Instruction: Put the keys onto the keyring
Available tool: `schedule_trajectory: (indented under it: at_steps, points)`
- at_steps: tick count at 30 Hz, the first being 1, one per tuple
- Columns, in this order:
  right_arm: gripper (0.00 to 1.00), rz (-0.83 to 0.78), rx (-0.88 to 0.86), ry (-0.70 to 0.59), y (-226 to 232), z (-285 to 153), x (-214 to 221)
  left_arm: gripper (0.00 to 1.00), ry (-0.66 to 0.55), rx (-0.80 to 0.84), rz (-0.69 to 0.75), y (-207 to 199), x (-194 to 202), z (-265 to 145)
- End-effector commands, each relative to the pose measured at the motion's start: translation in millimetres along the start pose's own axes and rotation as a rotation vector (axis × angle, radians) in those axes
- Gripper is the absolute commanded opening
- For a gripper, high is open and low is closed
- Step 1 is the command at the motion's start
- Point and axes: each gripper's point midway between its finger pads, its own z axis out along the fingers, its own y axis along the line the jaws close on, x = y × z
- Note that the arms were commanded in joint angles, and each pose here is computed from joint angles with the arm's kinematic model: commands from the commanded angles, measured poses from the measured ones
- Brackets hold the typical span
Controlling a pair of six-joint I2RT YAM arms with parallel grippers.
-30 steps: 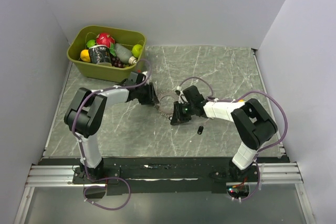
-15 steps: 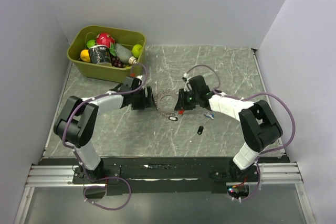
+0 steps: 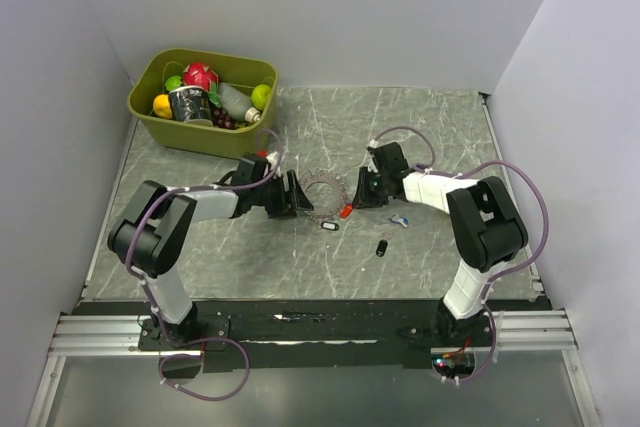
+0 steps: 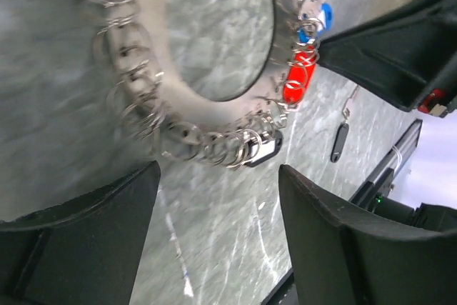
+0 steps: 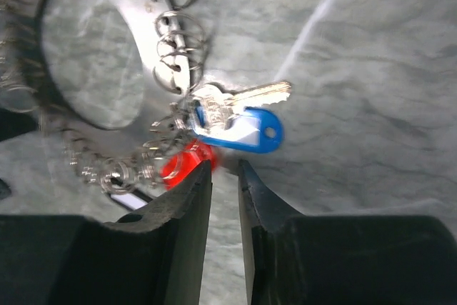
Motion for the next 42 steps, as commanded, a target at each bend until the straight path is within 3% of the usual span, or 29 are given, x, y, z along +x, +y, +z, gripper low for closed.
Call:
schedule_trajectory:
  at_steps: [1,10,18,24,33,35,39,42]
  points:
    - [0.29,-0.036,0.0,0.046,8,4,10,0.73,0.07,-0.003,-0.021,-4,11,12]
    - [0.28,-0.066,-0.062,0.193,33,2,82,0.72,0.052,-0.053,0.031,-4,-9,19]
    - [0.27,-0.115,-0.203,0.272,77,0,118,0.74,0.025,-0.143,0.081,6,-22,14]
    - [0.28,-0.157,-0.204,0.179,88,-14,92,0.74,-0.033,-0.173,0.123,1,-32,-1]
    - [0.27,-0.223,-0.176,-0.129,109,-44,-10,0.72,-0.116,-0.166,0.145,-3,-28,-27]
    - [0.26,-0.221,-0.149,-0.113,103,-31,-18,0.72,-0.12,-0.155,0.142,-4,-26,-29]
    - [0.0,-0.222,-0.139,-0.05,107,-6,-32,0.72,-0.109,-0.126,0.135,-4,-15,-29]
    - [0.0,-0.205,-0.101,0.036,95,23,-18,0.72,-0.107,-0.056,0.149,-17,-8,-30]
